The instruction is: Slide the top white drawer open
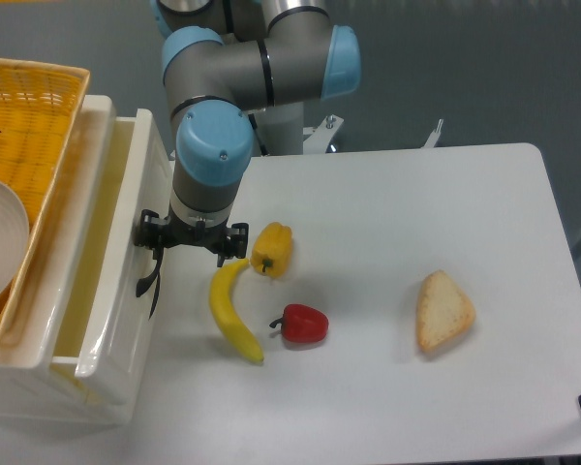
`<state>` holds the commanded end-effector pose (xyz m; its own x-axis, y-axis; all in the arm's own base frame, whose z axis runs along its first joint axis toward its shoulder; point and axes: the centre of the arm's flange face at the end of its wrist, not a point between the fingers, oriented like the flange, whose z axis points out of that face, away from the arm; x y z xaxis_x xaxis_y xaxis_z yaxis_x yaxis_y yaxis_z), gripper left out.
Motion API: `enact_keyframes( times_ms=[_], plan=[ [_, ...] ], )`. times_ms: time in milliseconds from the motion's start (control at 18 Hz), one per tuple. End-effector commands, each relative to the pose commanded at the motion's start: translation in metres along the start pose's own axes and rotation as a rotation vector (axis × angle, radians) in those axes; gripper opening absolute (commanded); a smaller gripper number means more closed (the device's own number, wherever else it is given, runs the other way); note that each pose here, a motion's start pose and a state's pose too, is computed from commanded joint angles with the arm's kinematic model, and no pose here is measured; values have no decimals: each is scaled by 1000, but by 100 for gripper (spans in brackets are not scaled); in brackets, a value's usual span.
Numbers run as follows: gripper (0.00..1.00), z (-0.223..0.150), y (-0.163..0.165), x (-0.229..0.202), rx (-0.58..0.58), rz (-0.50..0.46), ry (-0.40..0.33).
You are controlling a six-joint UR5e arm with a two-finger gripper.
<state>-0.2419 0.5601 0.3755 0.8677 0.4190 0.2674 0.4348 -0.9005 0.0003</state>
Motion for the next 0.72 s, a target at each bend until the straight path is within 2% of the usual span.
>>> enact_keyframes(
  times_ms=[722],
  plan=[
    [100,-9,0,-35,7,-26,-23]
  ],
)
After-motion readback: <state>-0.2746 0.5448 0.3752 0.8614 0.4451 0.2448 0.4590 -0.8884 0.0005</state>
